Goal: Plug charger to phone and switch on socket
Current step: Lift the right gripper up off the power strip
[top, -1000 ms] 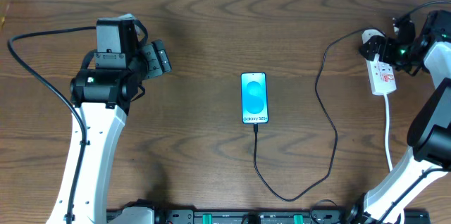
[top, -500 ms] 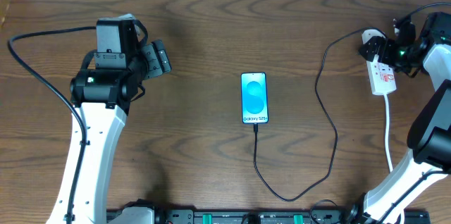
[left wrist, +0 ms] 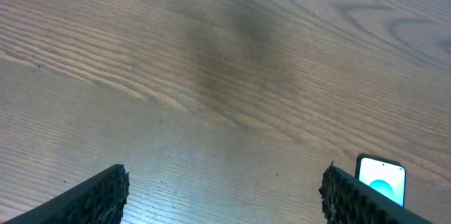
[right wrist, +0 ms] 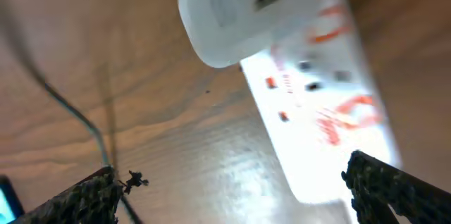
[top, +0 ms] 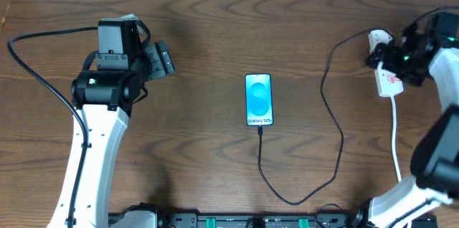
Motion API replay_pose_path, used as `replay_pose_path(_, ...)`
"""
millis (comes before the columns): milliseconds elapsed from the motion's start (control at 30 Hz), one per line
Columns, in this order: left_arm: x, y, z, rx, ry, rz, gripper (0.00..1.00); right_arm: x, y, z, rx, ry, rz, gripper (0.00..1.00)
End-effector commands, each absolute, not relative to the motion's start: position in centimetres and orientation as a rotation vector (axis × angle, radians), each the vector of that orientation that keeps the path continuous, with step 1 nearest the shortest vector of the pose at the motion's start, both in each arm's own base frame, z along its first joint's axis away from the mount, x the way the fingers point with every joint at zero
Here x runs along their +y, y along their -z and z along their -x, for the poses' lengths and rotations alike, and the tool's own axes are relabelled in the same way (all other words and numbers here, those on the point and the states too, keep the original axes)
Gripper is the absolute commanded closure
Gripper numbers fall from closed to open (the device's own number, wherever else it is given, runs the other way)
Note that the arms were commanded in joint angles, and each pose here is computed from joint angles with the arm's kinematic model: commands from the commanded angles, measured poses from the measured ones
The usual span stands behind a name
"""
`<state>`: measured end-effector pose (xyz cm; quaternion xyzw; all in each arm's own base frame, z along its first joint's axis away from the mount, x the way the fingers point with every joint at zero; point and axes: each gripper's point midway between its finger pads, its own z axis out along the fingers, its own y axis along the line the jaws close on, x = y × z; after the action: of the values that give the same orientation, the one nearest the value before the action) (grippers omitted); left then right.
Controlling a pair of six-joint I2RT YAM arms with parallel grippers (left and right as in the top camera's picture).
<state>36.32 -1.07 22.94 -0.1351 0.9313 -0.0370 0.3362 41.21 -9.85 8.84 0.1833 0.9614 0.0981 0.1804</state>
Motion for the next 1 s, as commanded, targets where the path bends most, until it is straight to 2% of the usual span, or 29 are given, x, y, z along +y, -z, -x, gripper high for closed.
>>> replay_pose_path(0,-0.8,-23.0,-36.3,2.428,0.075,0.342,0.13,-11.3,-15.0,-40.7,2.571,-0.144,-0.581,0.01)
replay_pose_path(167,-0.8,-23.0,-36.3,2.428,0.075,0.342,0.13,-10.9,-20.9,-39.8,2.434,-0.123,-0.532,0.01)
replay_pose_path(333,-0.8,-23.0,-36.3,2.428,0.075,0.342,0.13,-10.6,-24.0,-38.9,2.36,-0.108,-0.507,0.01)
replay_pose_path(967,-0.9,-22.9,-36.3,2.429,0.076,0.34,0.13,-10.6,-24.2,-38.8,2.355,-0.107,-0.505,0.01)
